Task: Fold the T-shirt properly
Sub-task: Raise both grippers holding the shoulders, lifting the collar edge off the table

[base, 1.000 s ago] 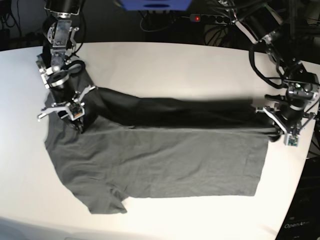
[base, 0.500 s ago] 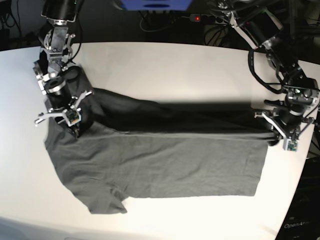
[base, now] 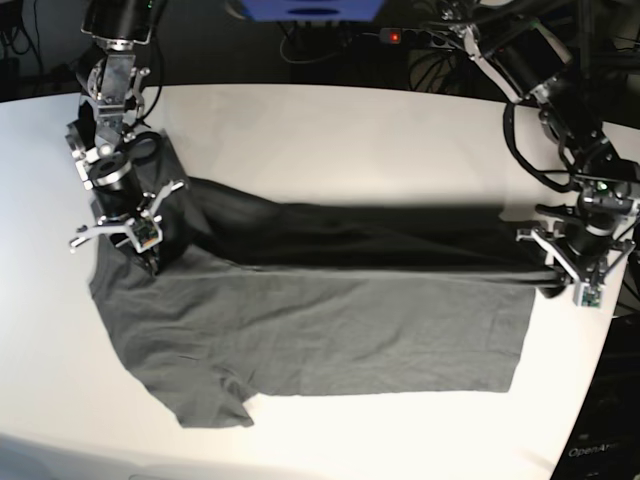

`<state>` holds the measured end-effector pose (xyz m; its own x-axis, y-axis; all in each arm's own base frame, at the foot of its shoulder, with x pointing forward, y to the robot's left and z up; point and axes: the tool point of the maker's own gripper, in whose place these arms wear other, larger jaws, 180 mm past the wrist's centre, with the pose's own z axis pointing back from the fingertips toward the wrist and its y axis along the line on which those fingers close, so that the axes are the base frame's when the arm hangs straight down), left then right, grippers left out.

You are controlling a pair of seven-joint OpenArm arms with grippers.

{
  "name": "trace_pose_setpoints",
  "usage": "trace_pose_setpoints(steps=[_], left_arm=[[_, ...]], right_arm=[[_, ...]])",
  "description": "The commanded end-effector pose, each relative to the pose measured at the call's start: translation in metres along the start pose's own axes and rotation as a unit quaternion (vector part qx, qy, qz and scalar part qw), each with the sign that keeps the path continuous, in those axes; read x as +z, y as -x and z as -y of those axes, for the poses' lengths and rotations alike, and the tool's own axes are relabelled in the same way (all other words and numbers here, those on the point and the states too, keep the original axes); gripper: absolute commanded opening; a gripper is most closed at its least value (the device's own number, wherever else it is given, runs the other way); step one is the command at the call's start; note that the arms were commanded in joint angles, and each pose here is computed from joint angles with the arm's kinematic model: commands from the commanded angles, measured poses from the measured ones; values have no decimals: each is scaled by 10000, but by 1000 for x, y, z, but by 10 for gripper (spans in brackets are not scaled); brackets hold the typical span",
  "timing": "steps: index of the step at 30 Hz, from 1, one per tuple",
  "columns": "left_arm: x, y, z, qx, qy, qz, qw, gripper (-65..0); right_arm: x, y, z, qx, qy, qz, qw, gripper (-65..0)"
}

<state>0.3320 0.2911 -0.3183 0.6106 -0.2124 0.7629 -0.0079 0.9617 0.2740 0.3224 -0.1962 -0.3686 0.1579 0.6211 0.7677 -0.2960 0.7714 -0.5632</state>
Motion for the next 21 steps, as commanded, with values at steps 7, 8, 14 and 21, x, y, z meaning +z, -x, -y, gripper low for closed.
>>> trace_pose_setpoints(steps=[7, 8, 14, 21], left_arm=[[3, -17, -10, -20, -139, 251, 9996, -623], [3, -17, -10, -20, -139, 251, 9996, -623], [-3, -10, -7, 32, -59, 151, 9999, -621], [-4, -8, -5, 40, -32, 124, 9999, -618]], right_arm=[[-2, -12, 13, 33, 185, 213, 9996, -641], [-2, -12, 13, 33, 185, 213, 9996, -641], [-7, -17, 19, 46, 253, 286, 9993, -641], [-6, -16, 19, 43, 261, 272, 9993, -641]])
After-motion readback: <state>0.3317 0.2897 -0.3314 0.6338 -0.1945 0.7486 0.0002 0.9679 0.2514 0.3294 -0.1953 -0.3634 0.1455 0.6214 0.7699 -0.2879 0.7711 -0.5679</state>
